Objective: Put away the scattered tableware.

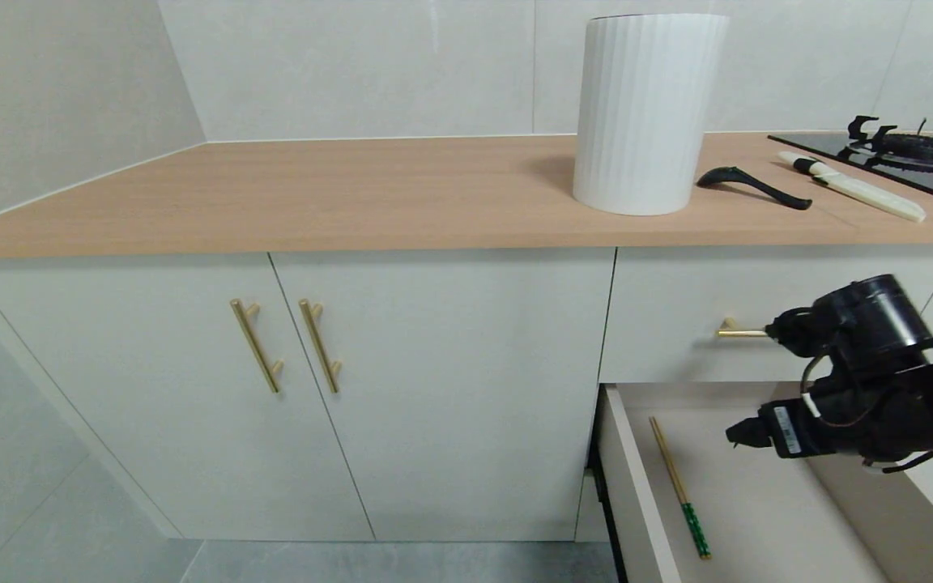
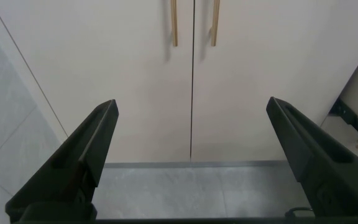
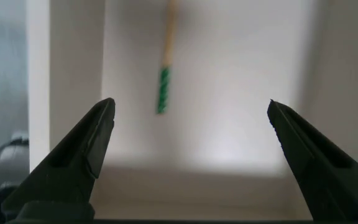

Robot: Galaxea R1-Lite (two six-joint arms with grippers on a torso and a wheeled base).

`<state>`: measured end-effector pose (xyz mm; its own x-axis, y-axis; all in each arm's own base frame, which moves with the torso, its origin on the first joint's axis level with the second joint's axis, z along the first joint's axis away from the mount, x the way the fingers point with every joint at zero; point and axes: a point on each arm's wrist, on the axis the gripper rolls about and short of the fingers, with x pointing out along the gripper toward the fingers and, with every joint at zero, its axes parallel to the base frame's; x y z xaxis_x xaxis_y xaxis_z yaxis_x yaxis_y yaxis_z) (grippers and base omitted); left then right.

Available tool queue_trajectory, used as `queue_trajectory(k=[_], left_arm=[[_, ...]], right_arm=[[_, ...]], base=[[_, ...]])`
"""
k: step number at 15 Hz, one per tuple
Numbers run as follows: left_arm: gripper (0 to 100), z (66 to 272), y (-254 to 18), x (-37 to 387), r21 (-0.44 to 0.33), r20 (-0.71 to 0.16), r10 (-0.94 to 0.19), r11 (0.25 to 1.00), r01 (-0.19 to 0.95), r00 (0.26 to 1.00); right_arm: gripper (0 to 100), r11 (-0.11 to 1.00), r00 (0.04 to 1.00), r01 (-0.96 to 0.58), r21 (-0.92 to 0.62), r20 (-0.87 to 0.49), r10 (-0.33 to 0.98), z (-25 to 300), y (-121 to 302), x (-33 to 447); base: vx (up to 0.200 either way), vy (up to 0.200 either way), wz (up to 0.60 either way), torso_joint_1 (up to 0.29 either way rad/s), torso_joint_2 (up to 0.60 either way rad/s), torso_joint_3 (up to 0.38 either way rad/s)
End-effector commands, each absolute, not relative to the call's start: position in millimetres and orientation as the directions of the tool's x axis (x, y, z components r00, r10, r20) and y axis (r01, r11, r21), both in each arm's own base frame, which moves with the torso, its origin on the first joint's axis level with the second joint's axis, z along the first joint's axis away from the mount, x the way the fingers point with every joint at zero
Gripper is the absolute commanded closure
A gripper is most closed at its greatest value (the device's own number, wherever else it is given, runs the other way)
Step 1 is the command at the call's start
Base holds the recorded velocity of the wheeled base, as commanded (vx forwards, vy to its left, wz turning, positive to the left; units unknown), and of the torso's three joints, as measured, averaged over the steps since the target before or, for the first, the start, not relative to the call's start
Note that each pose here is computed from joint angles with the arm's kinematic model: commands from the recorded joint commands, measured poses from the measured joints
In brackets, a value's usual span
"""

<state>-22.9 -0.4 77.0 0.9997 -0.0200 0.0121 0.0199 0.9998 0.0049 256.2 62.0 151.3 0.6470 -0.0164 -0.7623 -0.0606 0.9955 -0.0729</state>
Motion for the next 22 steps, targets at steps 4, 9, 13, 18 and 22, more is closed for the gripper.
queue_trajectory(k=[4,9,13,18,22], left_arm=[[0,77.5,-0.4,-22.9,0.005,0.012,-0.02,1.0,0.02,1.0],[0,77.0,-0.4,-22.8,0.005,0.011,-0.02,1.0,0.02,1.0],[0,77.0,-0.4,-22.8,0.005,0.011,-0.02,1.0,0.02,1.0],[0,77.0,-0.4,-22.8,0.005,0.011,-0.02,1.0,0.02,1.0],[0,77.5,-0.4,-22.9,0.005,0.012,-0.02,1.0,0.02,1.0]], right_arm=[[0,0.997,0.747,-0.026,-0.074,-0.664,-0.03,187.9,41.0,233.1],[0,0.997,0.749,-0.028,-0.074,-0.662,-0.028,188.3,40.9,232.5],[0,0.997,0.758,-0.027,-0.072,-0.652,-0.027,191.3,40.5,230.3],[0,0.997,0.765,-0.024,-0.07,-0.644,-0.026,193.8,39.7,228.3],[0,0.997,0.764,-0.027,-0.071,-0.645,-0.025,193.4,40.0,228.1]], base=[[0.0,0.0,0.0,0.0,0.0,0.0],[0.0,0.0,0.0,0.0,0.0,0.0],[0.0,0.0,0.0,0.006,-0.12,-0.126],[0.0,0.0,0.0,0.063,-0.41,-0.347],[0.0,0.0,0.0,0.133,-0.47,-0.332]])
